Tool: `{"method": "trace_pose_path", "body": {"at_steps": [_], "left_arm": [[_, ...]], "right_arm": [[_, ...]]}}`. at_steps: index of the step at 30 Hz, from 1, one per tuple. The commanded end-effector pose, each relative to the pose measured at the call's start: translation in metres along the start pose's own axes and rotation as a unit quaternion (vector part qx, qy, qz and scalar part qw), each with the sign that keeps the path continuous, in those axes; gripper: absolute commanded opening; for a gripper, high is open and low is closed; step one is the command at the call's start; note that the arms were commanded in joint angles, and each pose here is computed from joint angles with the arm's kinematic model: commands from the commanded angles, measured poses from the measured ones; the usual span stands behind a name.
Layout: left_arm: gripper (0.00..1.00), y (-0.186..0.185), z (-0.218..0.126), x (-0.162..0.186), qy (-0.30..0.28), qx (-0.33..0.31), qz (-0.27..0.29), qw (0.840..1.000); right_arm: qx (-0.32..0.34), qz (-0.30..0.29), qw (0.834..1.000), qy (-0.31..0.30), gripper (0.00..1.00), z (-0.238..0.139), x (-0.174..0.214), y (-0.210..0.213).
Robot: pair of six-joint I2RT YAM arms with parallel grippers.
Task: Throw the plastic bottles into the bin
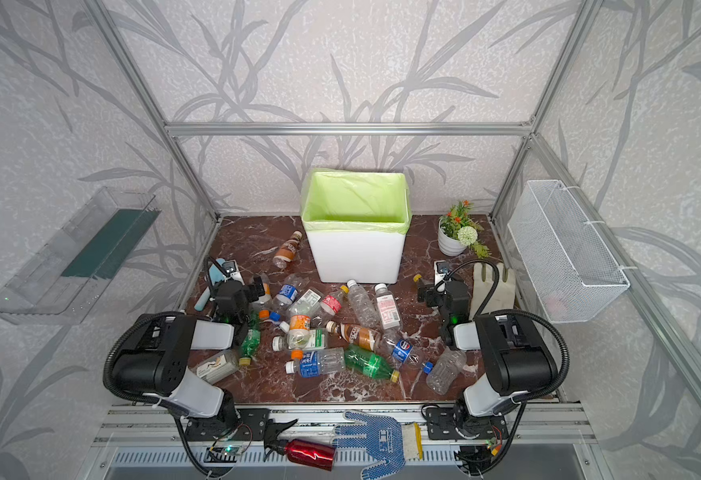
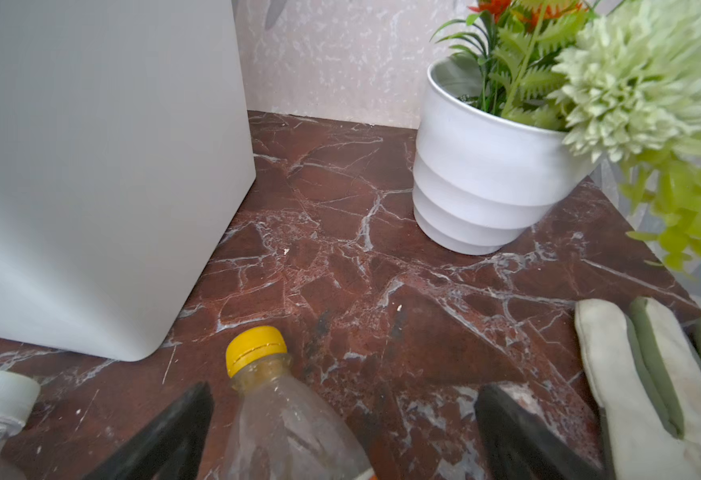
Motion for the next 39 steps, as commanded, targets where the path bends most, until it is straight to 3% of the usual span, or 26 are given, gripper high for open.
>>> {"method": "trace_pose_path", "body": {"at_steps": [1,36,39], "left_arm": [[0.99,-0.002,0.0,-0.001,-0.005,0.009,0.002,1.0],[0.99,-0.003,0.0,-0.001,-0.001,0.013,0.0,1.0],[0.99,0.001,-0.001,-0.011,0.0,-0.008,-0.003,1.0]], "right_arm": [[0.0,-0.005,1.0,-0.012,0.99,0.003,-0.008,0.0],[-0.001,-0.004,1.0,-0.012,0.99,0.003,-0.008,0.0],[0.003,0.002,1.0,-0.014,1.0,0.002,-0.01,-0.003]]}}
Point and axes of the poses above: each gripper's point midway between its finger pads, its own z axis out along the fingers, its own y axis along the line the jaws close on, x = y × z, the point moved 4 cm from there along -z, back along the fingers, and after that the axes turned 13 degrees about -z, right-handed, at the moved point
